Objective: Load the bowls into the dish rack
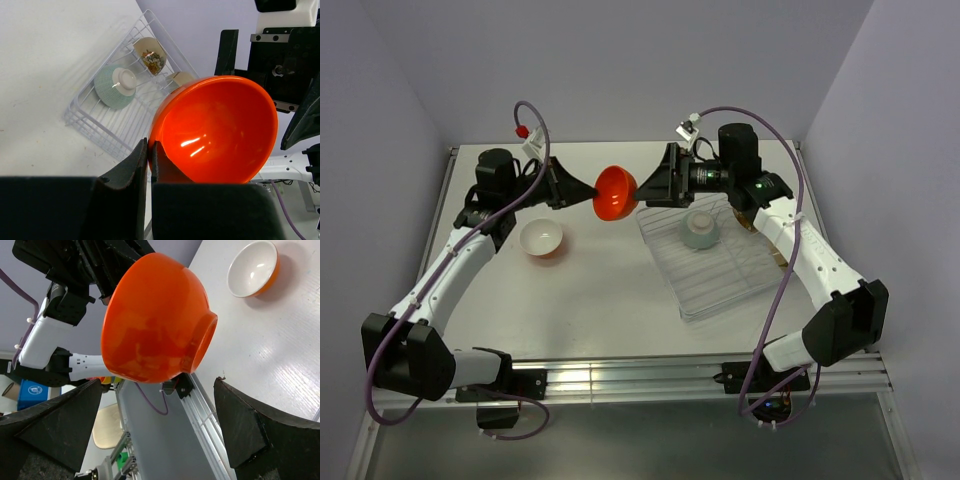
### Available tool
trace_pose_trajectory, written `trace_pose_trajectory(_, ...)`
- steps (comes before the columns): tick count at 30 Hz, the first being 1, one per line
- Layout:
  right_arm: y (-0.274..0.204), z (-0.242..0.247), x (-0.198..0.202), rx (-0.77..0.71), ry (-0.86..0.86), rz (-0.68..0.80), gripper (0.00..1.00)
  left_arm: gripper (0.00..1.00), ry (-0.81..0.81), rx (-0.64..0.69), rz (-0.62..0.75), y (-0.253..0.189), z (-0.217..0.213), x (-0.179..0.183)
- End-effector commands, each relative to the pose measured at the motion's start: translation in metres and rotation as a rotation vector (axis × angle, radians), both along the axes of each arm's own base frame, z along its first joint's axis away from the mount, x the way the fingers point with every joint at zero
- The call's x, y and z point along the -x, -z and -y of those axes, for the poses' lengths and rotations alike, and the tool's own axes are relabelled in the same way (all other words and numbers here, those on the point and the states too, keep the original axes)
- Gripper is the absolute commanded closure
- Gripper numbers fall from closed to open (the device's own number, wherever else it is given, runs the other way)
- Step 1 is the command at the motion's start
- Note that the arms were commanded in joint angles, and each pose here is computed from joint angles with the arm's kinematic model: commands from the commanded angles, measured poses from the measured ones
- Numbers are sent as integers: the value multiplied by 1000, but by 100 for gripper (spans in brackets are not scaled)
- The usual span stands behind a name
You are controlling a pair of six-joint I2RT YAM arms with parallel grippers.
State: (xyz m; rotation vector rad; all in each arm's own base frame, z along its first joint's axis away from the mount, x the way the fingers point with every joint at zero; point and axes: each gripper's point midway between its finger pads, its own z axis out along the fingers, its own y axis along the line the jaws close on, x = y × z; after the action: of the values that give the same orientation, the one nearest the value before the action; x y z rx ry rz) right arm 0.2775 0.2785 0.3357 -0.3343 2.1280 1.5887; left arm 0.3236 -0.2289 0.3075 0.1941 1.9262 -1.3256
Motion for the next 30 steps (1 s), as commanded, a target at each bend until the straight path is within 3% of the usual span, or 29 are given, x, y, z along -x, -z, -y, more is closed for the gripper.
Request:
trace_pose_trajectory(1, -24, -5, 2, -26, -10, 95, 0, 100, 43, 32, 64, -20, 7, 5)
trace_pose_trajectory(30, -17, -17, -2, 0, -26, 112, 0, 100, 69, 38, 53, -17, 16, 6)
